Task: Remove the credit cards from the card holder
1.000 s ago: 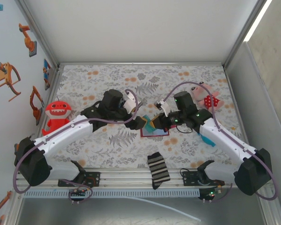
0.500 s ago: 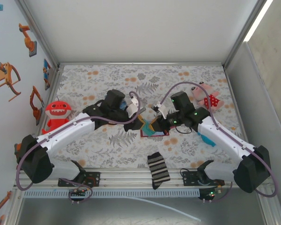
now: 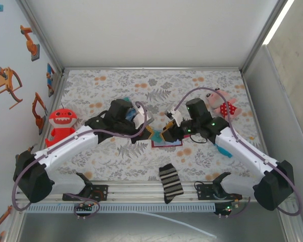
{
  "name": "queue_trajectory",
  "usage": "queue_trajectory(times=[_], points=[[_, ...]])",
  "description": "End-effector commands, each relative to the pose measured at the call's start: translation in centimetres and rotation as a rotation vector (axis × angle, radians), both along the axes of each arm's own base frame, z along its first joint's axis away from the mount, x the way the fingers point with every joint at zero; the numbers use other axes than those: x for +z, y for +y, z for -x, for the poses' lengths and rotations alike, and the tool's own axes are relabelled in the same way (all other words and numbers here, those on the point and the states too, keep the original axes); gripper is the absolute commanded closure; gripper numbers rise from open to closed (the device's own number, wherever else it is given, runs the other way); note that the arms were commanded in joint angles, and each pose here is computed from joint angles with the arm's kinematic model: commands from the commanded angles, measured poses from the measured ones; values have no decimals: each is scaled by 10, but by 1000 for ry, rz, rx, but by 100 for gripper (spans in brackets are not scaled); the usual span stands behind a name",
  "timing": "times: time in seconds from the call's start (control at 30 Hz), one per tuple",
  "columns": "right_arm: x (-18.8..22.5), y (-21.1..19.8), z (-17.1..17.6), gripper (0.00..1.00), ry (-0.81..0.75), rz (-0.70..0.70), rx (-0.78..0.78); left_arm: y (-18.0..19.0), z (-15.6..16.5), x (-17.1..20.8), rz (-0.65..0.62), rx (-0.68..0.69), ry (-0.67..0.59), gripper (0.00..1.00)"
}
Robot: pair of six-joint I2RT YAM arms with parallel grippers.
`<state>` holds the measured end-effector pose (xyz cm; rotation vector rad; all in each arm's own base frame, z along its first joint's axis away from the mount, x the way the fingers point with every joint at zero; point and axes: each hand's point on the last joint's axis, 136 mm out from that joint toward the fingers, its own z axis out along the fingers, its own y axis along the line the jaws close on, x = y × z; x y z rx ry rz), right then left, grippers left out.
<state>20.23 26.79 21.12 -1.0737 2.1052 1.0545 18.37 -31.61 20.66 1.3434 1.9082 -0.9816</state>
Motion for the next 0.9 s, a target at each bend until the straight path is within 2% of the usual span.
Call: queue_trajectory(times=[0.0, 0.23, 0.37, 0.5, 0.7, 0.87], points=[[13, -3, -15, 51, -54, -47, -119, 8, -15, 23, 89, 118, -87, 100], [46, 0, -22, 50, -85, -254, -216, 40, -40, 59, 277, 426, -170, 100], [68, 1, -22, 49, -111, -376, -232, 57, -42, 70, 377, 529, -176, 100], [82, 6, -22, 49, -106, -457, -218, 60, -37, 83, 463, 537, -158, 100], [86, 21, -23, 50, -58, -499, -146, 50, -26, 101, 573, 460, -118, 100], [92, 30, -20, 50, -46, -540, -82, 40, -19, 105, 608, 392, -91, 100]])
